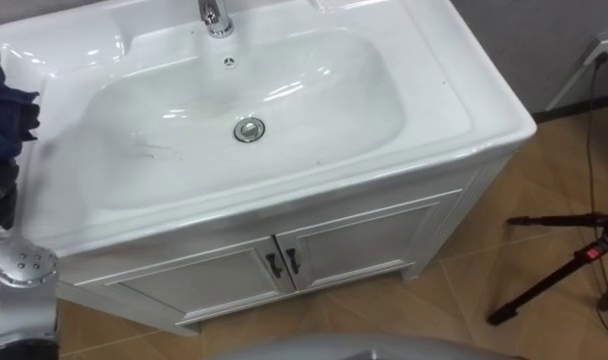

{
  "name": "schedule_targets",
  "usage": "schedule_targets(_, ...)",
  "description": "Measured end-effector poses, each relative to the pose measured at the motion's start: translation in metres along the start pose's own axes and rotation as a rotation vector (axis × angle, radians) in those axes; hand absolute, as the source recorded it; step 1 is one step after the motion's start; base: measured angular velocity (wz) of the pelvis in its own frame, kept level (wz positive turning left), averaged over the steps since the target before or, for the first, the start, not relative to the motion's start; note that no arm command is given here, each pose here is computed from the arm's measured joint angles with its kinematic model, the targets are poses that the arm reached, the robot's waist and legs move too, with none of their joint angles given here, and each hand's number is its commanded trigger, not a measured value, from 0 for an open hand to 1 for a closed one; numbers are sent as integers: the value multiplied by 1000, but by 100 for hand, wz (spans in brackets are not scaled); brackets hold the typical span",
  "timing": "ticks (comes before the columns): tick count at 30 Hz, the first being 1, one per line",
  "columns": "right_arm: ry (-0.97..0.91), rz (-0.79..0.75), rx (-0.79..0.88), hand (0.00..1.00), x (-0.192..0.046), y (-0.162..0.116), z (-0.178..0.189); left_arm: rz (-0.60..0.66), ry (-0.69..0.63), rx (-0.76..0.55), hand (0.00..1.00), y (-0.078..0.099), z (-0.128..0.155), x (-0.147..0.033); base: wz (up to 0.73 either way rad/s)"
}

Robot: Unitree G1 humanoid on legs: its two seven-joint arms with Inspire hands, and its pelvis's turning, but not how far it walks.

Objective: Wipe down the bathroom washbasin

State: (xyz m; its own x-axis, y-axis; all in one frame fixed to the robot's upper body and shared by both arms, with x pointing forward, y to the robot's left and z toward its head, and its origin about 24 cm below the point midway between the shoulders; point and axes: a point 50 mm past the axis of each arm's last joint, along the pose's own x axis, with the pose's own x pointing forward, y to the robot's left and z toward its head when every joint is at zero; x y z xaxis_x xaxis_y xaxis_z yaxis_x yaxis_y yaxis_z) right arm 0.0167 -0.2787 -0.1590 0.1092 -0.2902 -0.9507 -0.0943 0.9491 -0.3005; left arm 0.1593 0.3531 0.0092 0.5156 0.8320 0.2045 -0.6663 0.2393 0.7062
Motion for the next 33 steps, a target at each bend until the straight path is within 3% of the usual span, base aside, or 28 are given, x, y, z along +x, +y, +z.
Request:
schedule_targets(6,29,8,-15,0,-1,1,-8,21,131,-6,100,4,-24,-1,-1)
schedule_targets(12,48,2,-4,0,-1,-1,-13,58,162,-8,100,11,-29,2,1)
schedule_targets(33,3,1,24,0,0,-1,-2,43,121,-12,100,5,-19,3,2)
